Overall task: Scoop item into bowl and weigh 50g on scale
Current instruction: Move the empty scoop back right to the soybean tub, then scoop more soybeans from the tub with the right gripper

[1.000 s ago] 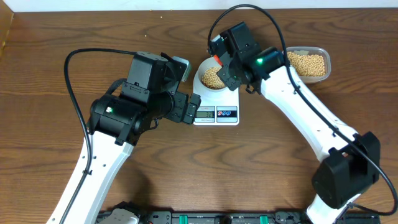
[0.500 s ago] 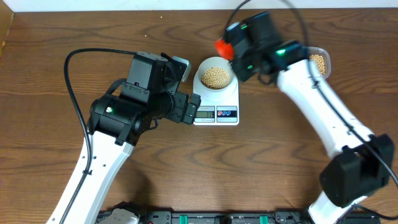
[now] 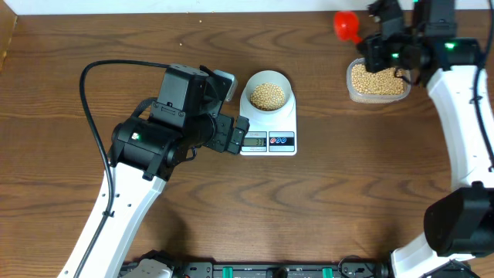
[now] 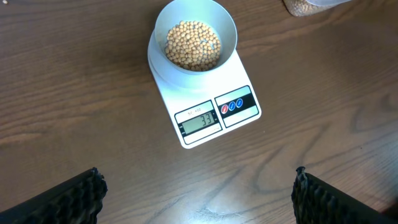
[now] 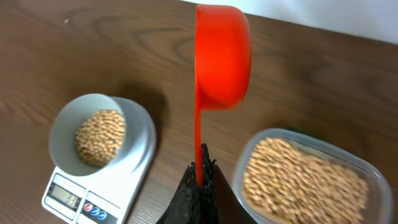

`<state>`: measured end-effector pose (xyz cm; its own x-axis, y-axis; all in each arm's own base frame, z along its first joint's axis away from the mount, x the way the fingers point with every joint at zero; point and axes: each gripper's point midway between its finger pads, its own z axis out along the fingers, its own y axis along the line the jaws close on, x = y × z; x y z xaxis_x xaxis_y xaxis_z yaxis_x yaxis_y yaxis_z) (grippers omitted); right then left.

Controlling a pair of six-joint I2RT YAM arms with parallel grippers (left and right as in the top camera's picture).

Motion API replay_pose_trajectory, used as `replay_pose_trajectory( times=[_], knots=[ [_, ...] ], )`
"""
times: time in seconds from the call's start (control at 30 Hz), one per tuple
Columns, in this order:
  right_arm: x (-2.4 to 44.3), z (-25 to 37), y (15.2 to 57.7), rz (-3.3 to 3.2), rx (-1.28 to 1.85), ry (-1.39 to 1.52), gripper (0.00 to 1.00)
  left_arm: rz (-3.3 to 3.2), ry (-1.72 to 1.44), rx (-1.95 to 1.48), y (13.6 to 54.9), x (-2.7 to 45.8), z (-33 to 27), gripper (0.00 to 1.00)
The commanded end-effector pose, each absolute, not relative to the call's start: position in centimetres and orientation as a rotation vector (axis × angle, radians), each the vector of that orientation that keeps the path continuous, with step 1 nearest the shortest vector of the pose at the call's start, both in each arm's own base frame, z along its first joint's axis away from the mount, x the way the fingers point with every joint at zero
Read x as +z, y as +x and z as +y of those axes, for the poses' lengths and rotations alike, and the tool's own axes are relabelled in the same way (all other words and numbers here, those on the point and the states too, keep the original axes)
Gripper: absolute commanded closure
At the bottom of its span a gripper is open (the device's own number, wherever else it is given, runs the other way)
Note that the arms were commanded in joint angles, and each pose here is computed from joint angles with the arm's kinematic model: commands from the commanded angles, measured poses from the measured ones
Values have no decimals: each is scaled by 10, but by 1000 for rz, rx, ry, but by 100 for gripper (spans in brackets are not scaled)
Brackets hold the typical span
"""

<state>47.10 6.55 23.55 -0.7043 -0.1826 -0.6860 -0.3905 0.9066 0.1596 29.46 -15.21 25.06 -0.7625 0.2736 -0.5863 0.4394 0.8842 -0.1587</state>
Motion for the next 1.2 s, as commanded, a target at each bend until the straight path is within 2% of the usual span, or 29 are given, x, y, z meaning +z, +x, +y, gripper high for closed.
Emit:
replay_pose_trajectory(
  times=[0.0,0.43,0.77,1.17],
  knots=[
    [247,47,468,2352,403,-348,99,2477,525,-366,297,250,-150,2],
    [226,24,440,2526,455,-144,99,2477,525,-366,297,250,-150,2],
    [199,-17,417,2707,131,-21,99,2477,525,-366,297,250,-150,2],
    [174,-26,408,2781,61,-43,99,2477,525,-366,297,250,-150,2]
  ],
)
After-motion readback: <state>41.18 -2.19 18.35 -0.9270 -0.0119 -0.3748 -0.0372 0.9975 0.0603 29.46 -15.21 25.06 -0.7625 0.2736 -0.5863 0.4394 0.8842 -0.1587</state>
